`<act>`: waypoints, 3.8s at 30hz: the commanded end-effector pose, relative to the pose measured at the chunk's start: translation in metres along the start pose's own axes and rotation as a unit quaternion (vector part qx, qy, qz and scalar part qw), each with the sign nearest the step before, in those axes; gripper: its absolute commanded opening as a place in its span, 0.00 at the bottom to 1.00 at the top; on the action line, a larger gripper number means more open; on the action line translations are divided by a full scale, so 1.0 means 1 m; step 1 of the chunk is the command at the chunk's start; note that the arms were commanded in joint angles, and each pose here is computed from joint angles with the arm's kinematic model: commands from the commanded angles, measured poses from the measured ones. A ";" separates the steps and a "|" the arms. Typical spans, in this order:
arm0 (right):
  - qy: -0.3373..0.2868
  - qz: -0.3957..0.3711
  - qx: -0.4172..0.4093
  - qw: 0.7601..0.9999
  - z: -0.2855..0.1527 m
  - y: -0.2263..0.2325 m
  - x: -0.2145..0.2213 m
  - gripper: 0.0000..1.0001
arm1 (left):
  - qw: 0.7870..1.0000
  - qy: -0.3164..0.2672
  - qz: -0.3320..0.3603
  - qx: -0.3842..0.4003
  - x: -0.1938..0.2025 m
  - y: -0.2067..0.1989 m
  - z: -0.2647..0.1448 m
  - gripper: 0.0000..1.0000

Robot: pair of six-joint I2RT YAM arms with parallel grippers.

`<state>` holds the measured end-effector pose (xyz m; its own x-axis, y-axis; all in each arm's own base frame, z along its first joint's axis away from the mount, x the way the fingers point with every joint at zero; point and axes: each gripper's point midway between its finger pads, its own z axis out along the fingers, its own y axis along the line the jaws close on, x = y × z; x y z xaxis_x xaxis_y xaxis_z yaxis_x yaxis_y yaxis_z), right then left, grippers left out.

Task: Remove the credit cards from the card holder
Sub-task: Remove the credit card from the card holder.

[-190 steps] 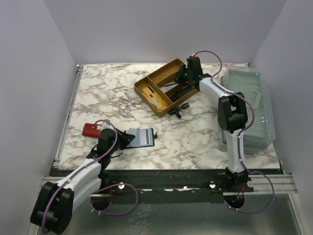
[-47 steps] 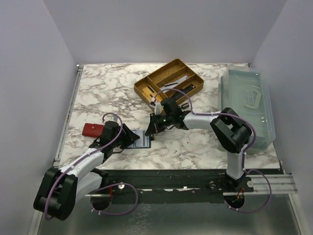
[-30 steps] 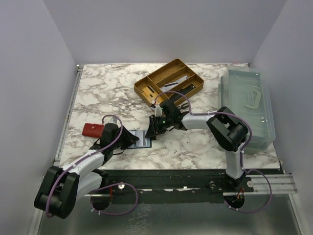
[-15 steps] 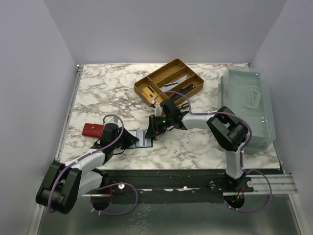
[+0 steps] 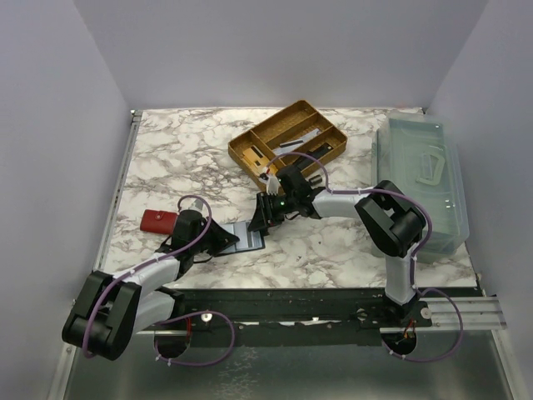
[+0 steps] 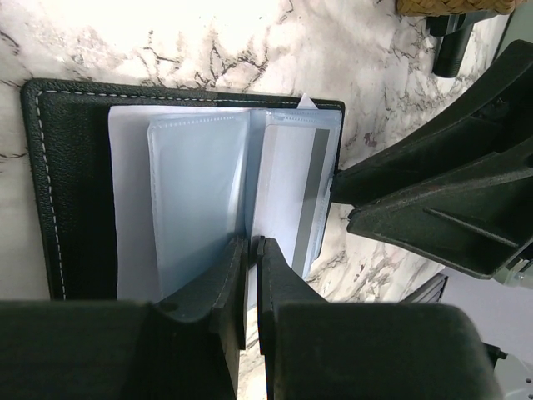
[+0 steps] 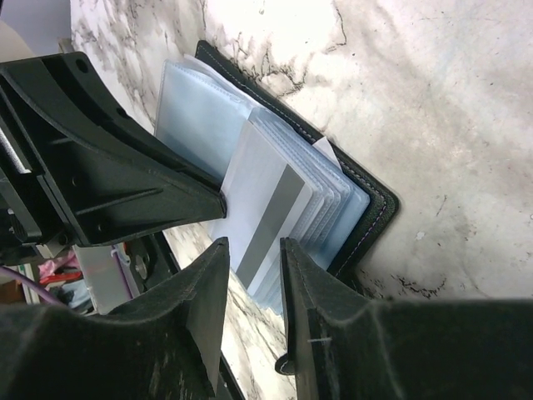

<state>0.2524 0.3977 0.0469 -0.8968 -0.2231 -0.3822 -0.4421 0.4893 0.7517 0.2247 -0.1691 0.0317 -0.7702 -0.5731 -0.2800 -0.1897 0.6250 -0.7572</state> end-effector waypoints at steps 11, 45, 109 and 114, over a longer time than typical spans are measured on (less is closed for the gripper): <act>0.005 0.058 0.071 0.996 0.003 -0.030 0.006 0.40 | 1.000 0.015 -0.009 0.011 0.009 0.001 0.000 0.12; -0.024 0.005 0.012 1.000 -0.018 0.007 -0.017 0.40 | 0.998 0.019 -0.020 0.050 0.011 -0.012 -0.002 0.27; 0.095 0.143 -0.140 0.975 -0.007 0.033 0.030 0.42 | 0.996 0.040 -0.005 0.073 0.016 -0.023 -0.005 0.68; 0.093 0.149 -0.136 0.975 -0.006 0.031 0.031 0.42 | 0.996 0.049 -0.005 0.074 0.017 -0.023 -0.003 0.68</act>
<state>0.2263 0.4026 0.0776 -0.9652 -0.2378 -0.1085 -0.1790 0.2991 0.9373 0.2164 -0.1885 0.0474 -0.8045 -0.5516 -0.2201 -0.1285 0.5236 -0.8422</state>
